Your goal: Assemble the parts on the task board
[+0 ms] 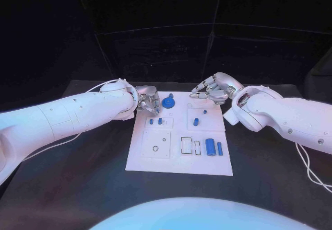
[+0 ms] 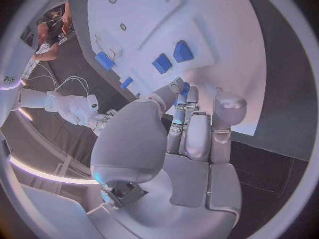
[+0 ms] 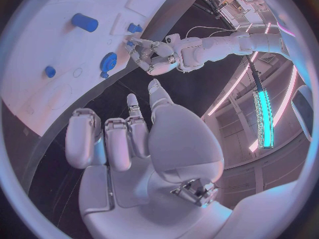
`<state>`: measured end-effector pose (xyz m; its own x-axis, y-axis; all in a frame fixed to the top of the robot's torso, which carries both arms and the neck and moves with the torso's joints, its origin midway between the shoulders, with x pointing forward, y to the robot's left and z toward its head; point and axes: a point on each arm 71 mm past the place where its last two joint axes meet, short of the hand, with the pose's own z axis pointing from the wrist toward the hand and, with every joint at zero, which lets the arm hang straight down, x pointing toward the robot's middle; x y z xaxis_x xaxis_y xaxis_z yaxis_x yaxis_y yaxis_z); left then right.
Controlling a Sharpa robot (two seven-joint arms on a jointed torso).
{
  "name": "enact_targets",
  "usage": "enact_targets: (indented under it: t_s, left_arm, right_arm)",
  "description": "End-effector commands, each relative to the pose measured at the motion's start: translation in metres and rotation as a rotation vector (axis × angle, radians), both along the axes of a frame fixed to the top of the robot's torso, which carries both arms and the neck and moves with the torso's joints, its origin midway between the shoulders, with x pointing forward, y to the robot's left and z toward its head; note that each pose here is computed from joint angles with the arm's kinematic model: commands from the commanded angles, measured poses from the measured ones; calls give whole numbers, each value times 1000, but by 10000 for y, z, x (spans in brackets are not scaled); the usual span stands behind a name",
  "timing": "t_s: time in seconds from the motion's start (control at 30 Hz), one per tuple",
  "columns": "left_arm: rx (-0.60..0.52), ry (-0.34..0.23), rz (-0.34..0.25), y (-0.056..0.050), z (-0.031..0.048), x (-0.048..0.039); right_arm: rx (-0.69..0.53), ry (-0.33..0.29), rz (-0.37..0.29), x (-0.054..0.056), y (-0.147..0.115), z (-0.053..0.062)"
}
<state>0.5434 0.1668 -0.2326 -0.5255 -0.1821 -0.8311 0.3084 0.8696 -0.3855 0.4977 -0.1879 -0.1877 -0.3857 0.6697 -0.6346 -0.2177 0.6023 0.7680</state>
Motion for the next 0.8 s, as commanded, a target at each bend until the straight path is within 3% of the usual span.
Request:
enact_targets:
  t_s: [0.03,0.8]
  left_arm:
    - [4,10,-1,-23,-14,-5]
    - [-12,-17,4,-56,5,0]
  right_arm:
    - [3,-7,11,0,16,15]
    - [3,-4,13,2,23,12]
